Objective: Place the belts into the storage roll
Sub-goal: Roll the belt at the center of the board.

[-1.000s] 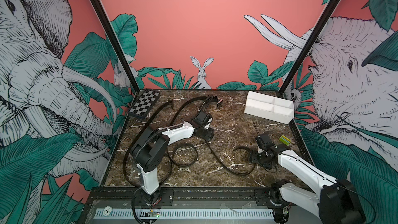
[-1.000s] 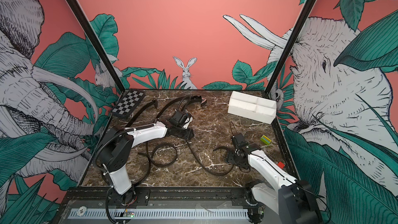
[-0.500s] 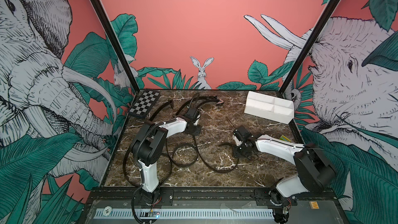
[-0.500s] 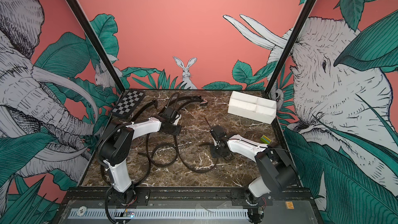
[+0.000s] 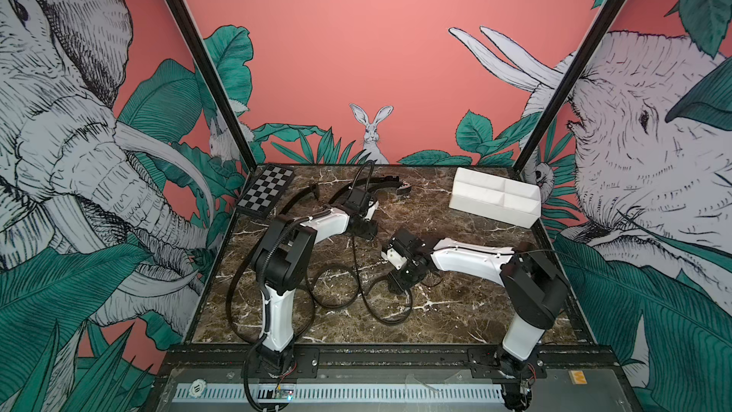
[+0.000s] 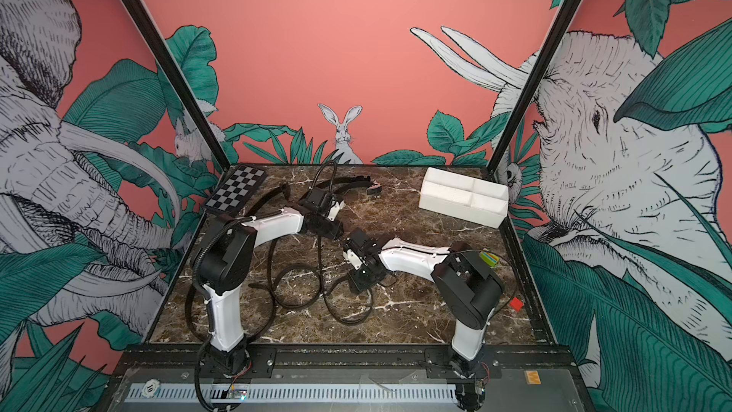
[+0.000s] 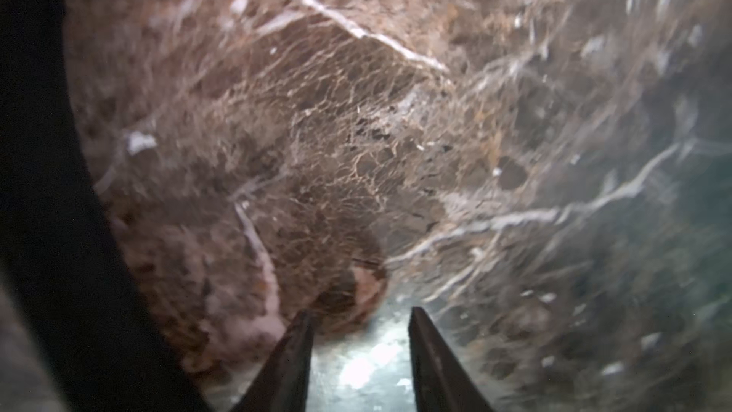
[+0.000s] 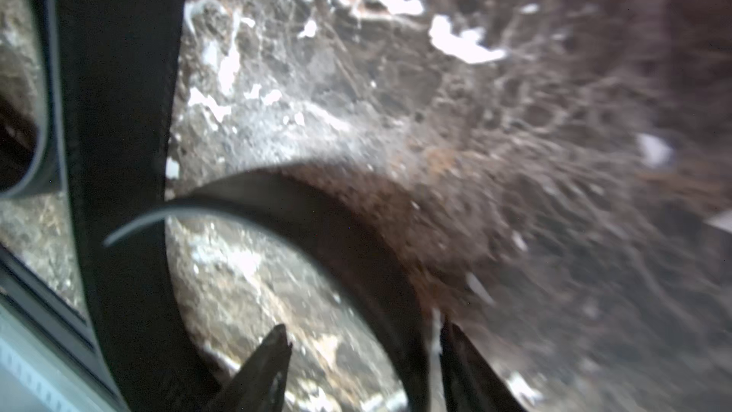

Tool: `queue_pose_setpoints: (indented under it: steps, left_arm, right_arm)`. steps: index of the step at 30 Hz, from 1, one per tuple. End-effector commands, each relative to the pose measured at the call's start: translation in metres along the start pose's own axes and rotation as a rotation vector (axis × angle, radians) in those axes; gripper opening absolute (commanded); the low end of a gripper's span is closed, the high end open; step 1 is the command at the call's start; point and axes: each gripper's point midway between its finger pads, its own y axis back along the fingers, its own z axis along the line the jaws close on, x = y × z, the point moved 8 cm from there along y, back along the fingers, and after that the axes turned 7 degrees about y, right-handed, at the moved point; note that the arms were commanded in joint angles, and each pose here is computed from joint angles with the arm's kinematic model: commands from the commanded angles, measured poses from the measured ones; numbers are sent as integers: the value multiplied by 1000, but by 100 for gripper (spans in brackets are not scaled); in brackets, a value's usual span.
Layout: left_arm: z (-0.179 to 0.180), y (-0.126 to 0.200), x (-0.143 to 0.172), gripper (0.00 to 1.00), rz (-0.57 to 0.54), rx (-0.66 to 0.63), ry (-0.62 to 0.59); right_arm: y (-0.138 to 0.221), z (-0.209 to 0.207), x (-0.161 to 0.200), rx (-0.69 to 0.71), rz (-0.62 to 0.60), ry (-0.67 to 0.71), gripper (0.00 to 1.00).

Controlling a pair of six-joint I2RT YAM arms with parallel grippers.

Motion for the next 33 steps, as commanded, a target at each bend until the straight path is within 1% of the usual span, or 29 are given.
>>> queue_pose_setpoints:
  steps: [1,2,4,7,9,11,13,14,15,17,19,21,22,24,25,27,29,33]
  left_arm:
    - [-9,34,4,56,-46,32,16]
    - [-10,43,6,59,-59,33,22]
    - [-14,60,8,63,-89,40,28]
    - [-30,82,19,65,-89,39,-12]
    - [-44,90,32,67,-60,49,-60]
    - [-58,91,47,67,-12,87,-99]
    - [-65,88,64,68,42,117,-98]
    - [-76,86,75,68,70,142,-118]
    - [-76,86,81,68,83,125,-113]
    - [-64,93,93,68,58,20,-68]
    - [-53,110,102,69,-23,-37,-8]
    - [-49,123,109,70,-68,-32,28]
    - [-47,129,114,70,-68,-38,53]
    - [-43,138,124,71,-55,-45,87]
    - [-40,143,131,72,-41,-59,113]
    - [-32,147,143,73,-45,-86,147]
    - [-25,152,152,74,-71,-104,184]
    - [-11,157,164,78,-103,-101,283]
  right_arm:
    - [38,-14,5,10,-49,-49,65]
    - [52,-16,7,2,-81,-65,68]
    - [68,-23,10,-6,-109,-97,70]
    - [86,-36,14,-14,-141,-156,74]
    - [94,-46,15,-9,-160,-201,75]
    - [102,-58,15,12,-182,-254,76]
    - [107,-70,13,39,-201,-300,77]
    - [109,-75,11,50,-216,-324,78]
    - [112,-81,8,61,-230,-347,79]
    - [115,-86,-2,64,-270,-356,81]
    - [117,-90,-18,69,-313,-347,85]
    - [116,-94,-34,66,-341,-339,86]
    - [115,-96,-45,54,-360,-330,87]
    - [103,-100,-64,42,-356,-323,87]
    - [102,-100,-80,33,-378,-304,87]
    - [94,-97,-100,17,-391,-276,88]
    - [82,-93,-118,3,-394,-251,88]
    - [63,-77,-153,-22,-408,-200,89]
